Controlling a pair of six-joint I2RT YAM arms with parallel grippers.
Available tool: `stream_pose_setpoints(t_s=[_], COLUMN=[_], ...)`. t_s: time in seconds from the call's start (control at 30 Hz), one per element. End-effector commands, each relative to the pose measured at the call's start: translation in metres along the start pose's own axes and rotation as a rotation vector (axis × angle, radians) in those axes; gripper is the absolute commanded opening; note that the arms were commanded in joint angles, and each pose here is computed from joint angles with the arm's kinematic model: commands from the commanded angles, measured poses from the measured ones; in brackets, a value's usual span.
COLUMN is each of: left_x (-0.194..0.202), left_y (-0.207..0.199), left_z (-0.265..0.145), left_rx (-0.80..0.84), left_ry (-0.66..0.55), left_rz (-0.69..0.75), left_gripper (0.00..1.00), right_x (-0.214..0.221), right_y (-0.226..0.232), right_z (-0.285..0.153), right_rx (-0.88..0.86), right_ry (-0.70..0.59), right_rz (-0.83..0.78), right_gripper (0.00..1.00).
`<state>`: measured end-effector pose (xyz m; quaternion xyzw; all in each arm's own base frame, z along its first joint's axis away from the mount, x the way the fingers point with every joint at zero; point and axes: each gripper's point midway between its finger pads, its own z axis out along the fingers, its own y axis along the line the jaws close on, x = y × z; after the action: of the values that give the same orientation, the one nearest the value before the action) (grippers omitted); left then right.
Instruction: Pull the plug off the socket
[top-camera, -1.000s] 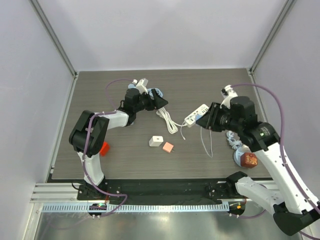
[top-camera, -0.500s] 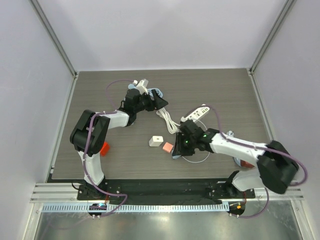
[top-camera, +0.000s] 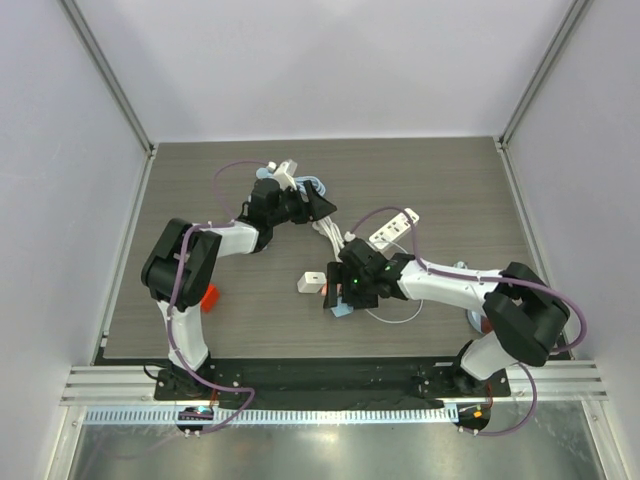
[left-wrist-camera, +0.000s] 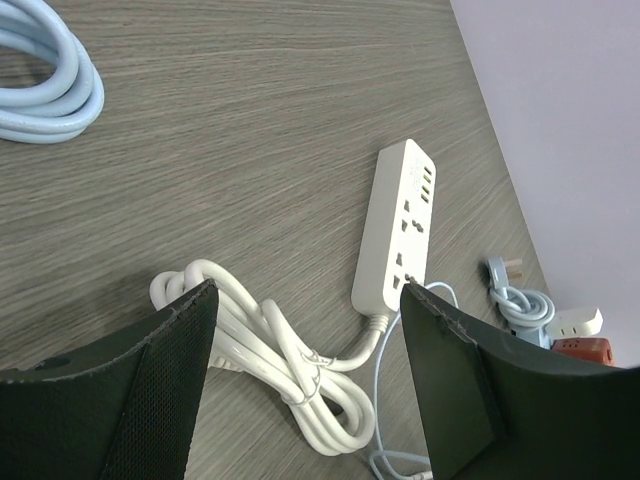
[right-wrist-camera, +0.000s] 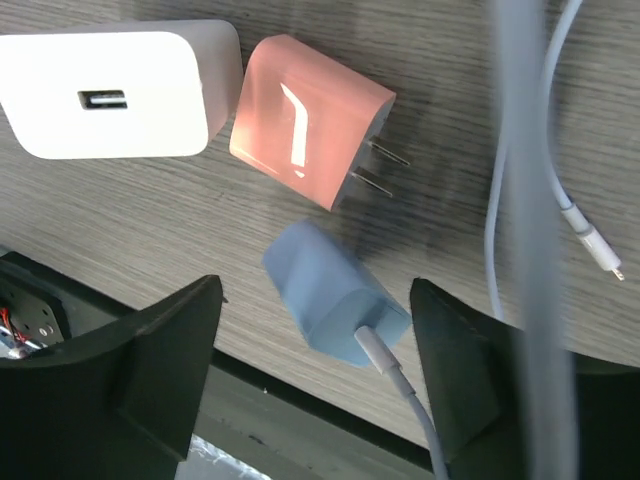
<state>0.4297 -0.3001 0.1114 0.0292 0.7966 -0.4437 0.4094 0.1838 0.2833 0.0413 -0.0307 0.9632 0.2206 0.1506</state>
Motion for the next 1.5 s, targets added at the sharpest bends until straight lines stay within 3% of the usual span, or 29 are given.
stream_pose_setpoints(t_s=[0.0, 0.07, 0.43, 0.73, 1.1, 1.47], left_x=[-0.015, -0.016, -0.014, -0.014, -0.018, -0.019], left_y=[-0.010, -0.008, -0.009, -0.010, -0.004, -0.005], left_z=[0.000, -0.001, -0.002, -0.001, -0.002, 0.003], left_rx=[0.048, 0.046, 0.054, 0.065, 0.075, 0.102], left_ry=[-0.042, -0.044, -0.039, -0.038, -0.046, -0.042], left_rz=[0.017, 0.015, 0.009, 0.001, -0.019, -0.043], left_gripper=[0.74, 0.74, 0.74, 0.74, 0.74, 0.74], right_x=[-0.019, -0.018, -0.055, -0.126, -0.219, -0.229], right_y=[0.015, 0.009, -0.057, -0.108, -0.146, -0.157], right_z=[-0.022, -0.030, -0.100, -0.141, -0.117, -0.044], right_rx=[-0.039, -0.014, 0.228, 0.365, 0.515, 0.556], right_ry=[-0.082, -0.084, -0.270, -0.461, -0.559, -0.466], right_rz=[-0.004, -0.009, 0.092, 0.285, 0.464, 0.594], right_gripper=[0.83, 0.91, 0.95, 1.00, 1.00, 1.00])
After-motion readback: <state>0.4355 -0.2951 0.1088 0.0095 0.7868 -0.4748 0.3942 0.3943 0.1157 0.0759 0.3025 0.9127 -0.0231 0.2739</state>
